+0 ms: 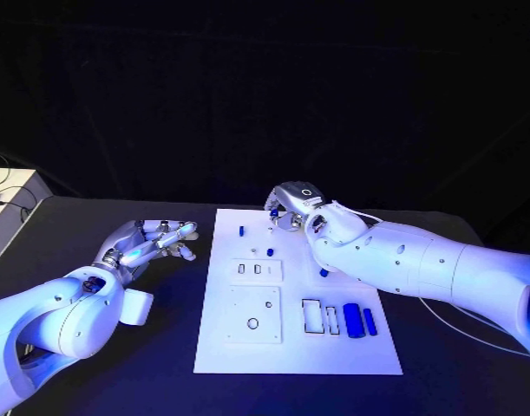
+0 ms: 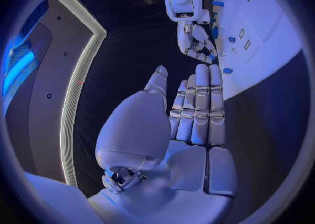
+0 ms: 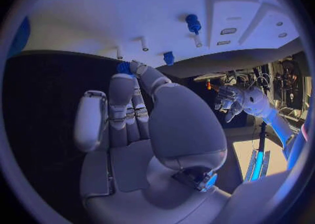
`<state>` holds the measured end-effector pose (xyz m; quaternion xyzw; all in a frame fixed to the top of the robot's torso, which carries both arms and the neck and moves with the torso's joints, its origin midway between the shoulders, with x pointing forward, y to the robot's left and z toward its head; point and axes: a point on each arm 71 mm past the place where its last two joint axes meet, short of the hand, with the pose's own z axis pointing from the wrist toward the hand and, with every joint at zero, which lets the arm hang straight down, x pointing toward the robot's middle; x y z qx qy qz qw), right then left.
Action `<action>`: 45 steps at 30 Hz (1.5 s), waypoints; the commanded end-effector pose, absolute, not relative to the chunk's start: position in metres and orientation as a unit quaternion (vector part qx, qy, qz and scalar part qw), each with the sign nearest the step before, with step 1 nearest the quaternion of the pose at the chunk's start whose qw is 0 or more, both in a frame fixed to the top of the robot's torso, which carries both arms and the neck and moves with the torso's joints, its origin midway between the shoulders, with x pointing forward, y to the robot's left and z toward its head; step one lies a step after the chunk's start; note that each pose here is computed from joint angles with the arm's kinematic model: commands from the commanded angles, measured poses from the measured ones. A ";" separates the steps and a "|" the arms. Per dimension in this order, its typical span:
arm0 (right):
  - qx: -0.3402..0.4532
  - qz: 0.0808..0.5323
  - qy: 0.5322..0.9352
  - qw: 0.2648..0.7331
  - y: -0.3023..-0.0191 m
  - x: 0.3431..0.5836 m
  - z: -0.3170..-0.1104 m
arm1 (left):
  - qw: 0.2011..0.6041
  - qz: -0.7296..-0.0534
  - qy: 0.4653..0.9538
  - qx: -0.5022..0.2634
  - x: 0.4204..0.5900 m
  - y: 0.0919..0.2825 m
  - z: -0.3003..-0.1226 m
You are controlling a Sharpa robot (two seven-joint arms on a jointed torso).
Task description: Assemble the parts on the task board
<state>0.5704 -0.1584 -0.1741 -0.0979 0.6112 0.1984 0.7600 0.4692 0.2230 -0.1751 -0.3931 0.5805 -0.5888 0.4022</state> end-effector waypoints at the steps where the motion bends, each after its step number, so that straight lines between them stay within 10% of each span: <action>1: -0.108 0.197 0.608 0.761 -0.157 0.571 -0.174 | 0.396 -0.596 0.583 -0.385 0.468 0.220 -0.174; 45: -0.113 0.188 0.629 0.746 -0.154 0.575 -0.183 | 0.397 -0.595 0.583 -0.386 0.469 0.220 -0.174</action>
